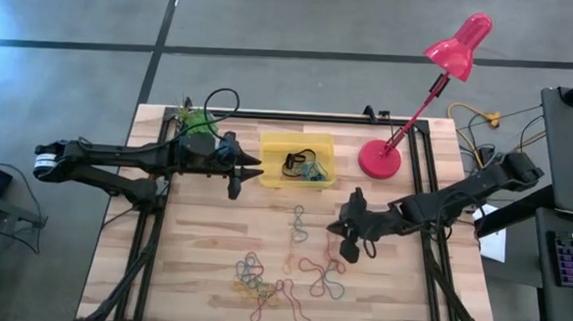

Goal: Pick and place rubber bands into bin
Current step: Put the yellow rubber band into the yellow bin

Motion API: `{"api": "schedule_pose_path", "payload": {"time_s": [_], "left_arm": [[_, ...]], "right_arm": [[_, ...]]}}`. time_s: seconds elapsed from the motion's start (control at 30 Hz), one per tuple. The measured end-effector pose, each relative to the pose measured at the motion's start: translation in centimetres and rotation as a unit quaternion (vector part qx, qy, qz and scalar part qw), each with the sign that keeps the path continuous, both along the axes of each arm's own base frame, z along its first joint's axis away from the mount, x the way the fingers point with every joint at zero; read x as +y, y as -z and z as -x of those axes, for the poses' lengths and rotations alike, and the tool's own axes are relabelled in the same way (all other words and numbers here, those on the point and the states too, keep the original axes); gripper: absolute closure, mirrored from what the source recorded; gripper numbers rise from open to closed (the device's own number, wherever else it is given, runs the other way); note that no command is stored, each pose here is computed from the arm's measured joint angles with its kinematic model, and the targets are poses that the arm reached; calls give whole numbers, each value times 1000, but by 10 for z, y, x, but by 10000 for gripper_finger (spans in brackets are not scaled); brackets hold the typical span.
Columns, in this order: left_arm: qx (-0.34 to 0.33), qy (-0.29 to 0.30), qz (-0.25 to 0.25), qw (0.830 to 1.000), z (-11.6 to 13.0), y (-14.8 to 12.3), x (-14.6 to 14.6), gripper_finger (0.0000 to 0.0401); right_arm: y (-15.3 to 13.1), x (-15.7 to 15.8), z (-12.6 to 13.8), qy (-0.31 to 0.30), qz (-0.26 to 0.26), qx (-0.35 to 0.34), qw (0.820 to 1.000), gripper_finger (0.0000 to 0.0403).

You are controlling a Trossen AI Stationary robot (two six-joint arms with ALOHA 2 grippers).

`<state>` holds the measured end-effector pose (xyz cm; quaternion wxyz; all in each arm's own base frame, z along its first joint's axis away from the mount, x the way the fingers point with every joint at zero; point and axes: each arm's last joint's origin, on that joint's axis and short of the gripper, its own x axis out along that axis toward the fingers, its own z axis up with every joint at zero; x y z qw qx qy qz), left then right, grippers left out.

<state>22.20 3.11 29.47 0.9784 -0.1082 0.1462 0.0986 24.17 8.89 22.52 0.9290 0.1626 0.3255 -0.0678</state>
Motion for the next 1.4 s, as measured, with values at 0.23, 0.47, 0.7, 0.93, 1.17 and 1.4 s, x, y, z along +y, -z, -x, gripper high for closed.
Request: {"api": "schedule_pose_path", "payload": {"time_s": [0.23,0.47,0.7,0.93,1.17,1.4], "left_arm": [[1,0,0,1000,0,1,0,280],[2,0,0,1000,0,1,0,280],[1,-4,13,1000,0,3,0,280],[-22,-6,20,1000,-1,1,0,280],[-21,-7,22,1000,-2,2,0,280],[-38,-9,20,999,-3,4,1,280]], "right_arm": [[-17,-2,-5,-6,17,-75,997,395],[-32,-19,-9,15,60,-132,989,395],[-42,-55,-19,60,113,-168,978,395],[-43,-103,-22,139,142,-159,967,395],[-41,-146,-19,216,153,-151,952,395],[-22,-172,-37,225,133,-157,952,394]]}}
